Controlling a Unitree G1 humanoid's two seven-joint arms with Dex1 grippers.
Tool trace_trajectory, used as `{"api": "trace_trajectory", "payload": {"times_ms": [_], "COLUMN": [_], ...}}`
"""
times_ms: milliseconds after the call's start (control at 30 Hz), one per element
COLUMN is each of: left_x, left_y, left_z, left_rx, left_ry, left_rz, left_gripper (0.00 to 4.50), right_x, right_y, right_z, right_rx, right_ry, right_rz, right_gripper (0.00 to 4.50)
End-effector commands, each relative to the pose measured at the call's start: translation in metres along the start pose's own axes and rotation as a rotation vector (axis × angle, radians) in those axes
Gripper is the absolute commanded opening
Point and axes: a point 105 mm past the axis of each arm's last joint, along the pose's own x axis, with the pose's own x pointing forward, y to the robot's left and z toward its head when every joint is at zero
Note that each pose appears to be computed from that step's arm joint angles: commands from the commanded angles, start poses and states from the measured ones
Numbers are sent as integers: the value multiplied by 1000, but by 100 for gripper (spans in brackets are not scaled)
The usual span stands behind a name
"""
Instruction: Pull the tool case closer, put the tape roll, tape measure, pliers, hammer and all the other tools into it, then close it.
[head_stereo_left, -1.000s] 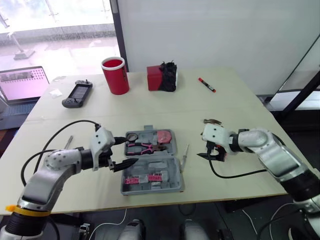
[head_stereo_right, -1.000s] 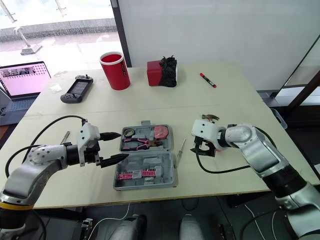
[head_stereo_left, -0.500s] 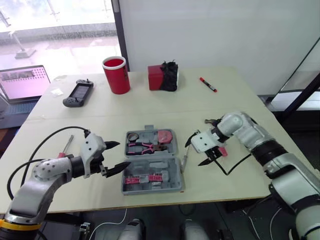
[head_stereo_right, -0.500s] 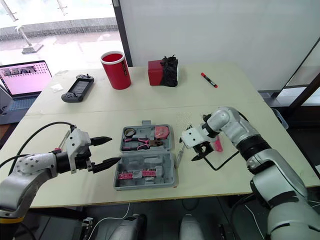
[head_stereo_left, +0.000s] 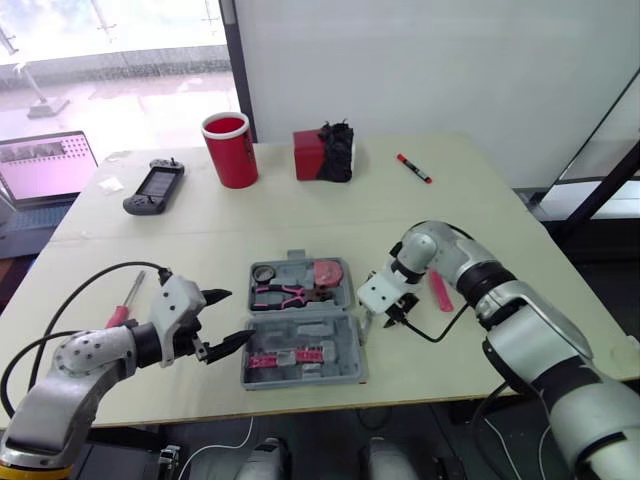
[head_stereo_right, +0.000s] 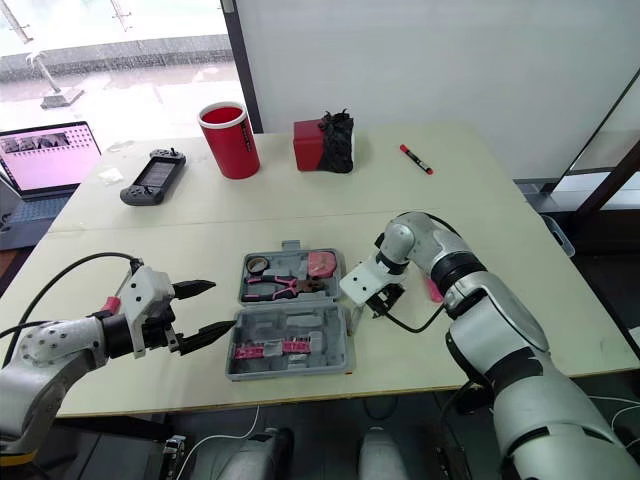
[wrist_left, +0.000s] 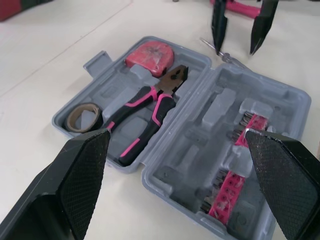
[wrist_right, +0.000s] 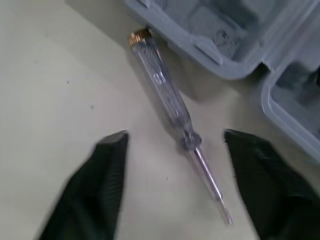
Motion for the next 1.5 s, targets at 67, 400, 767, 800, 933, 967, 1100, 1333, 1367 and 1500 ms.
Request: {"api": "trace_trajectory", "payload": {"times_ms": [67,400,767,800,933,967,1100,1333,1367,1500], "left_x": [-4,-1,-1,-1,-1,-1,0,1,2,3], "left_y": [1,0,-3,-3,-2,-3,-4,-4,-3,-2], "left_z": [9,12,13,12,12,12,11,8,8,8], "left_rx": [34,40,38,38,38,37,34,31,32,37], "left_ry": [-16,-28,-25,-24,-21,-21,-23,-20,-20,-17], "left_rz": [14,14,18,20,22,22,22,12,10,-2], "left_gripper": [450,450,450,450,450,450,450,450,450,450], "right_x": [-3,6,6,6,5,4,-2,-22,-27,-48], "right_y": [-9,-12,-15,-14,-7,-5,4,24,26,41], "right_z": [4,1,0,0,-2,-3,-7,-8,-7,-5], "right_rx": [-44,-66,-103,-114,-156,-163,-196,-126,-35,438], "right_ry": [19,76,122,121,130,131,129,13,-43,-204], "right_rz": [-24,-14,12,19,55,63,88,48,6,-122], "right_gripper": [168,168,3,3,3,3,3,3,3,3]}}
